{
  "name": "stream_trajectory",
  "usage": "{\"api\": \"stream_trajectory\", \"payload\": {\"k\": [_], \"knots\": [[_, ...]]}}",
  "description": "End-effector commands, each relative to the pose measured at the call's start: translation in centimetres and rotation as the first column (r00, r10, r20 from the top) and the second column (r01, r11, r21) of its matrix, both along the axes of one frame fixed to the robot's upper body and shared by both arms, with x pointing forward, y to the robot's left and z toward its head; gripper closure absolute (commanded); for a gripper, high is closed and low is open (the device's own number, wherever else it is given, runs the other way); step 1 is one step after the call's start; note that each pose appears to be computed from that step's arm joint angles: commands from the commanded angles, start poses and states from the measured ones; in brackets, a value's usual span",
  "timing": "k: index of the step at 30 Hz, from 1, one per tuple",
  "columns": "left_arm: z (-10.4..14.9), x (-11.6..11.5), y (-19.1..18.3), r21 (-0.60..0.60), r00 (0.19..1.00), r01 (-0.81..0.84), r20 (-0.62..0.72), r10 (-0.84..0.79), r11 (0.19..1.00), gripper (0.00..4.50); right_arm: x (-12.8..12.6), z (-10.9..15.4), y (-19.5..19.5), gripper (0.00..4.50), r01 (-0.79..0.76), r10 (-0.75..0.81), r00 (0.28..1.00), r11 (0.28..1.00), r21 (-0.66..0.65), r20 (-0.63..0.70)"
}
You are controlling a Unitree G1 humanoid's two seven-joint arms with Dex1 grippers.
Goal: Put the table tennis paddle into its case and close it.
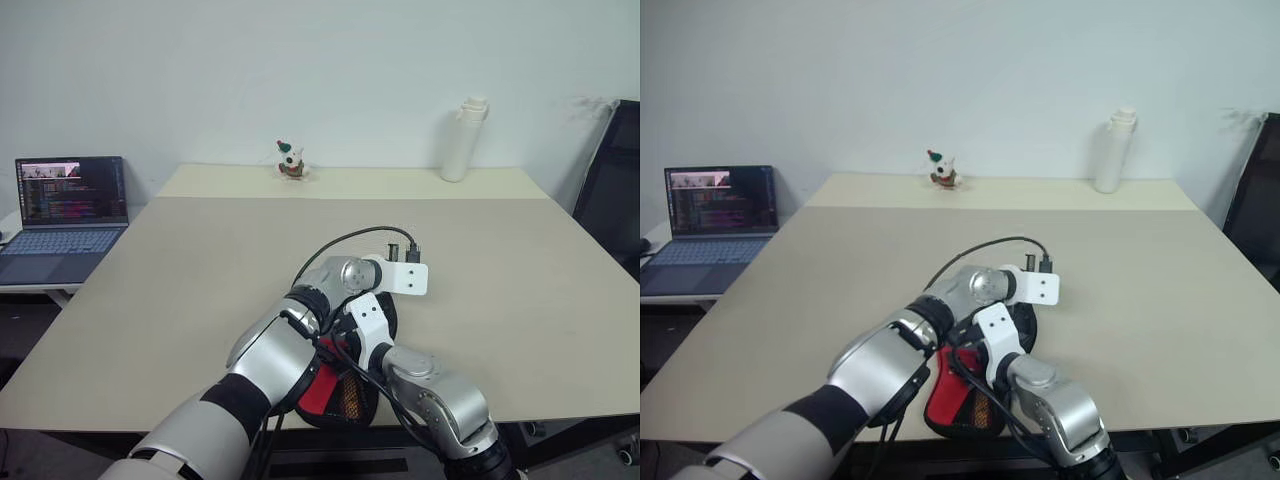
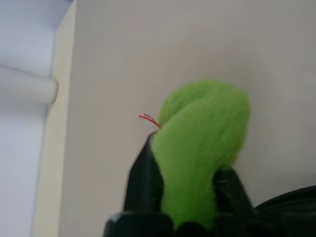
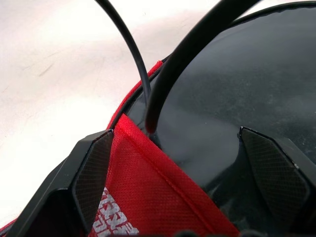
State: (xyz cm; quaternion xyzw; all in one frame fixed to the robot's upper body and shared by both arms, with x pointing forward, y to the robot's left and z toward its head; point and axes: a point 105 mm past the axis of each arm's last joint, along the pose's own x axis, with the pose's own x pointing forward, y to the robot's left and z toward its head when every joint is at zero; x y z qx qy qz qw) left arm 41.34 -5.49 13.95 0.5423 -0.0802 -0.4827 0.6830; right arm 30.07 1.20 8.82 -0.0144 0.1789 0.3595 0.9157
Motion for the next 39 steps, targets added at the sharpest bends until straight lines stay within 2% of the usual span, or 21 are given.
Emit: {"api": "stream_trajectory", "payload": {"k": [1,4,14,19,21,25,28,31,35,39], "knots": [[2.0,-0.6,-1.6,-0.076,0.998,0.055,0.024,-0.054,0.996,2.50,-0.6,-3.5,-0.4,0.00,-0.005,-0.003,0.992,0.998,-0.059,-0.130],[2.3,-0.5,-1.3,-0.110,0.999,0.041,-0.020,-0.043,0.993,1.47,-0.4,-3.4,-0.5,0.00,-0.011,0.003,0.992,0.998,-0.064,-0.123],[4.0,1.7,2.6,-0.267,0.990,-0.111,-0.109,0.084,0.957,1.47,-0.1,-2.4,-1.0,0.00,-0.045,0.038,0.995,0.997,-0.064,-0.094],[5.8,2.8,5.0,-0.398,0.981,-0.179,-0.144,0.131,0.900,1.47,-0.8,0.0,-1.8,0.00,-0.107,0.106,0.993,0.994,-0.007,-0.054],[6.1,3.3,7.1,-0.463,0.969,-0.229,-0.192,0.155,0.856,1.47,-1.3,1.8,-2.9,0.00,-0.144,0.145,0.989,0.989,0.027,-0.024],[4.8,2.9,10.5,-0.542,0.942,-0.266,-0.321,0.096,0.797,1.47,-2.4,5.2,-4.9,0.00,-0.212,0.210,0.977,0.975,0.073,0.037],[3.2,1.8,11.9,-0.555,0.910,-0.257,-0.415,0.004,0.791,1.47,-3.1,7.2,-5.7,0.00,-0.270,0.263,0.961,0.958,0.094,0.082],[1.2,0.7,13.2,-0.543,0.867,-0.265,-0.496,-0.050,0.797,1.47,-2.7,9.4,-7.0,0.00,-0.281,0.265,0.956,0.951,0.129,0.130],[-0.4,-0.4,13.4,-0.523,0.833,-0.257,-0.547,-0.088,0.812,1.47,-0.2,10.7,-9.4,0.00,-0.181,0.161,0.969,0.979,0.096,0.186],[-1.9,-0.7,13.2,-0.486,0.819,-0.276,-0.571,-0.063,0.829,1.47,4.2,9.6,-11.8,0.00,0.017,-0.017,0.974,1.000,0.002,0.228]]}}
